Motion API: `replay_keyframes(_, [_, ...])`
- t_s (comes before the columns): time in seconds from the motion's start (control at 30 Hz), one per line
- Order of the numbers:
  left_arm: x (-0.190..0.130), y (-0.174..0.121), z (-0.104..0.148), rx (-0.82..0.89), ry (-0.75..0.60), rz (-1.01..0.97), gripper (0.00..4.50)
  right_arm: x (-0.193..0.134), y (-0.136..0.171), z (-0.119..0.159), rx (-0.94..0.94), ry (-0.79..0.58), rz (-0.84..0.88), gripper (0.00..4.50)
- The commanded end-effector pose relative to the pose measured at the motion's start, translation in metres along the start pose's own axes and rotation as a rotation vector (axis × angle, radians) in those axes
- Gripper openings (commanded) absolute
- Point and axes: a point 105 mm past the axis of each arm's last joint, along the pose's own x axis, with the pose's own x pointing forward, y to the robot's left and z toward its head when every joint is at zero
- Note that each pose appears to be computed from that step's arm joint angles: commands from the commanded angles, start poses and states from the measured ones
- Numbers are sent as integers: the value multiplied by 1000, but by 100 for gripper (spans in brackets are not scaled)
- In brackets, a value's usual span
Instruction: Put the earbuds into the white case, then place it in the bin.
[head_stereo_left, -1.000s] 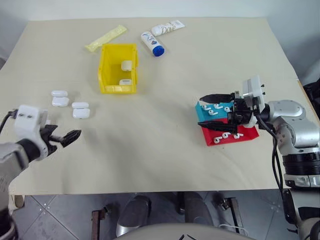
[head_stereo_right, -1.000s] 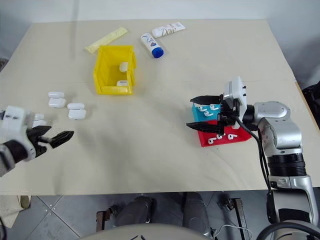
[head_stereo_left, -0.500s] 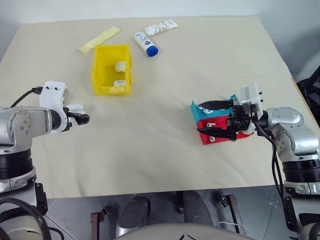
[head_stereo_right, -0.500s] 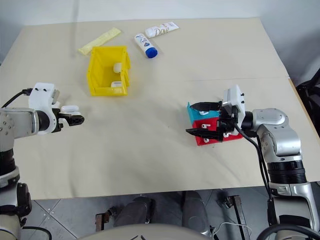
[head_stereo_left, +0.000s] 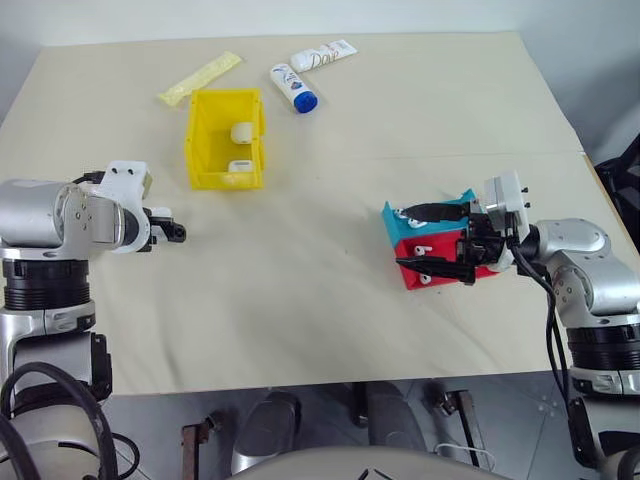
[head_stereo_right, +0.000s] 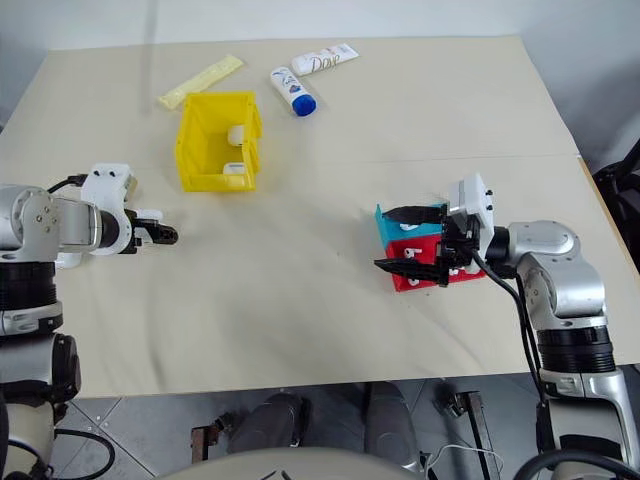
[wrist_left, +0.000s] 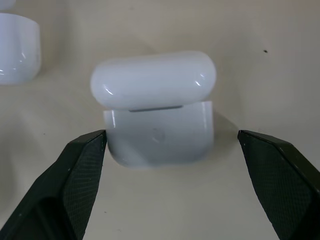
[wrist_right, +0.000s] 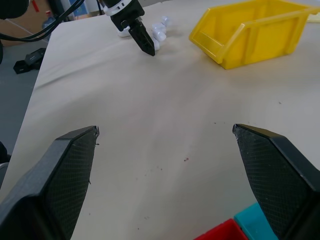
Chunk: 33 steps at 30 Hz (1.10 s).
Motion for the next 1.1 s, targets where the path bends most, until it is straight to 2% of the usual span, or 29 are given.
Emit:
replay_keyframes(0.03, [1,4,10,-9,-20,21,443,-3,1,12,-53,-28,-1,450])
replay_keyframes(0.37, [7,1,7,-21,83,8,443,-4,-1,12,-60,-22,-7,450])
replay_keyframes(1.1, [15,10,-22,-102,93,-39,443,-4,-4,13,-61,-11,-10,450])
